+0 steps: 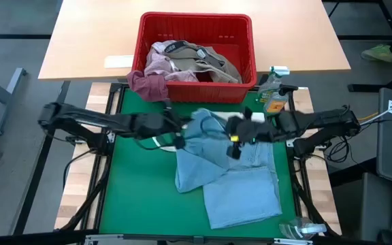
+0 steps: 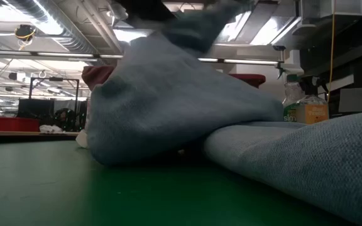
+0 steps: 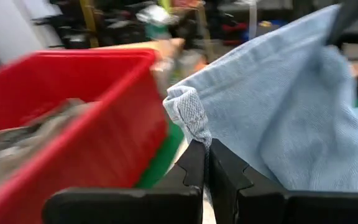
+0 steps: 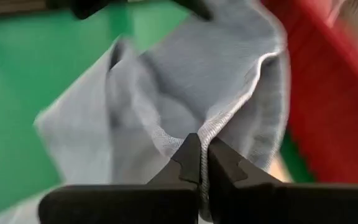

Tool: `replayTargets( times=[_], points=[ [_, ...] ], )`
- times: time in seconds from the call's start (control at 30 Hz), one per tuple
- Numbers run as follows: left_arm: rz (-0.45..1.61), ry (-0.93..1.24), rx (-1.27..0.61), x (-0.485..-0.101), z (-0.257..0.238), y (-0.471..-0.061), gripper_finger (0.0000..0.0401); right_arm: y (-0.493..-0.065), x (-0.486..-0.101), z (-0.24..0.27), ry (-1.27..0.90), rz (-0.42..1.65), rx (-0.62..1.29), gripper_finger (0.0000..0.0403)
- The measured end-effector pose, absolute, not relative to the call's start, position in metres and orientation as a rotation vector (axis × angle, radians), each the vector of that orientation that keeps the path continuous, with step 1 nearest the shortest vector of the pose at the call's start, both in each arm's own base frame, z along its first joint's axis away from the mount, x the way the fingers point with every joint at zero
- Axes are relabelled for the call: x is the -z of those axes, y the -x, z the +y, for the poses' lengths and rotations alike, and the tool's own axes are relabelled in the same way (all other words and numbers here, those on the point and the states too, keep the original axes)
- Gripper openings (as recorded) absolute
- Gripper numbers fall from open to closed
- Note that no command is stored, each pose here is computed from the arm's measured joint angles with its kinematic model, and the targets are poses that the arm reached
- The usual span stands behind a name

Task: Fold Laundry from Bin
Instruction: Fold the blue pants from the red laundry basket

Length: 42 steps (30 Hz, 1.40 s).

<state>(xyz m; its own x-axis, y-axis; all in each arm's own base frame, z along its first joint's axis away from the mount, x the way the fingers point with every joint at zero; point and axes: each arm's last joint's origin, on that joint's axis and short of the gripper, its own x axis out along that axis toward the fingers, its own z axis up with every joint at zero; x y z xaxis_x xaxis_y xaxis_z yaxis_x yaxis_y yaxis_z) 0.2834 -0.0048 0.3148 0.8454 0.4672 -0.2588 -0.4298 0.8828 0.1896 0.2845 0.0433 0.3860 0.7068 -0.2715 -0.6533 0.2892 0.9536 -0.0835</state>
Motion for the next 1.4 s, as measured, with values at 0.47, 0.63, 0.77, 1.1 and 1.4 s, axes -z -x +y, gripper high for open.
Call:
replayTargets(
  times=[0.47,0.63,0.77,1.1,1.4],
  points=[
    [0.049,-0.070,-0.845,-0.386,-0.044,-0.171,0.0001,-0.336,-0.440,-0.061,0.149,0.053,0.075,0.0007],
    [0.039,-0.074,-0.958,-0.393,-0.047,-0.152,0.0001,-0.355,-0.431,-0.099,0.170,-0.054,0.128,0.0011],
    [0.064,-0.111,-1.049,-0.394,-0.049,-0.146,0.0001,-0.374,-0.416,-0.125,0.194,-0.132,0.159,0.0007],
    [0.086,-0.141,-1.092,-0.395,-0.042,-0.144,0.0001,-0.413,-0.376,-0.162,0.277,-0.408,0.223,0.0013],
    [0.100,-0.164,-1.094,-0.393,-0.042,-0.145,0.0001,-0.435,-0.333,-0.172,0.243,-0.288,0.223,0.0014]
  ],
)
